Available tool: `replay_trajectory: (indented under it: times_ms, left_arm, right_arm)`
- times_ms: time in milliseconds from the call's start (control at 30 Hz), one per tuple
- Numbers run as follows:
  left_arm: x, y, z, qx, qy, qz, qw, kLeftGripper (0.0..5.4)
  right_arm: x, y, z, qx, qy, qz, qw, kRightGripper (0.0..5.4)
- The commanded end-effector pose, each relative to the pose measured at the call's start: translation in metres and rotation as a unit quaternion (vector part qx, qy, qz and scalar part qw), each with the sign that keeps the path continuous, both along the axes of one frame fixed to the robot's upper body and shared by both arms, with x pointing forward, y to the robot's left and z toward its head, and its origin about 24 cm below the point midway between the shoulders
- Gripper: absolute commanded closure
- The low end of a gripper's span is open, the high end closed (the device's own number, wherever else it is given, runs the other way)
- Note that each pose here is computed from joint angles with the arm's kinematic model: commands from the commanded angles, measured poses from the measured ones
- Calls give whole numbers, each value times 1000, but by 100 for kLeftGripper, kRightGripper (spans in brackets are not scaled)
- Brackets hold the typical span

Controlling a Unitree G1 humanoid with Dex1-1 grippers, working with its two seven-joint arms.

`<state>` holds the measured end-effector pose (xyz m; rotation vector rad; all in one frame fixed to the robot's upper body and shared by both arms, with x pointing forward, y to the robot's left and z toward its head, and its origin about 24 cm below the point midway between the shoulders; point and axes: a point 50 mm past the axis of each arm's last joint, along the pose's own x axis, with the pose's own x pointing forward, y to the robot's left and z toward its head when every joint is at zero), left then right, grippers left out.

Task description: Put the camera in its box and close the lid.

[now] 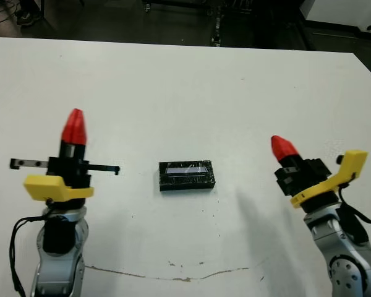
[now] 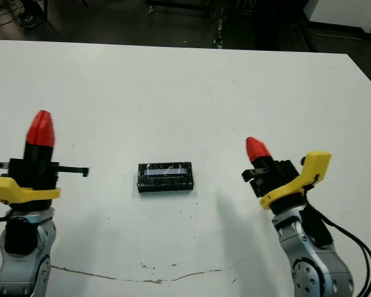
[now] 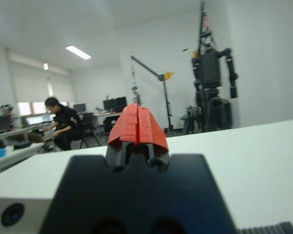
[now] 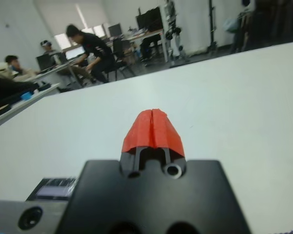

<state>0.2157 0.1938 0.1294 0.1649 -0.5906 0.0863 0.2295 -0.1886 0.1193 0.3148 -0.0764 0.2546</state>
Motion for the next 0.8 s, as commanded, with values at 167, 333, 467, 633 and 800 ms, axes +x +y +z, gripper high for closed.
replay_trajectory:
  times_ms: [167, 333, 467, 633, 800]
  left_arm:
    - [2, 19, 1, -2, 3, 33, 999, 539]
    - [3, 27, -3, -3, 10, 58, 998, 539]
    - [2, 30, -5, 0, 18, 72, 997, 539]
    - [4, 30, -9, -8, 21, 76, 997, 539]
    - [8, 28, -16, -6, 32, 77, 997, 539]
  right_arm:
    - [5, -17, 12, -19, -46, -53, 997, 540]
    - [6, -23, 15, -34, -70, -85, 993, 540]
    - [6, -25, 14, -41, -76, -94, 992, 540]
    - [6, -22, 11, -42, -82, -97, 991, 540]
    - [5, -18, 8, -44, -79, -100, 991, 540]
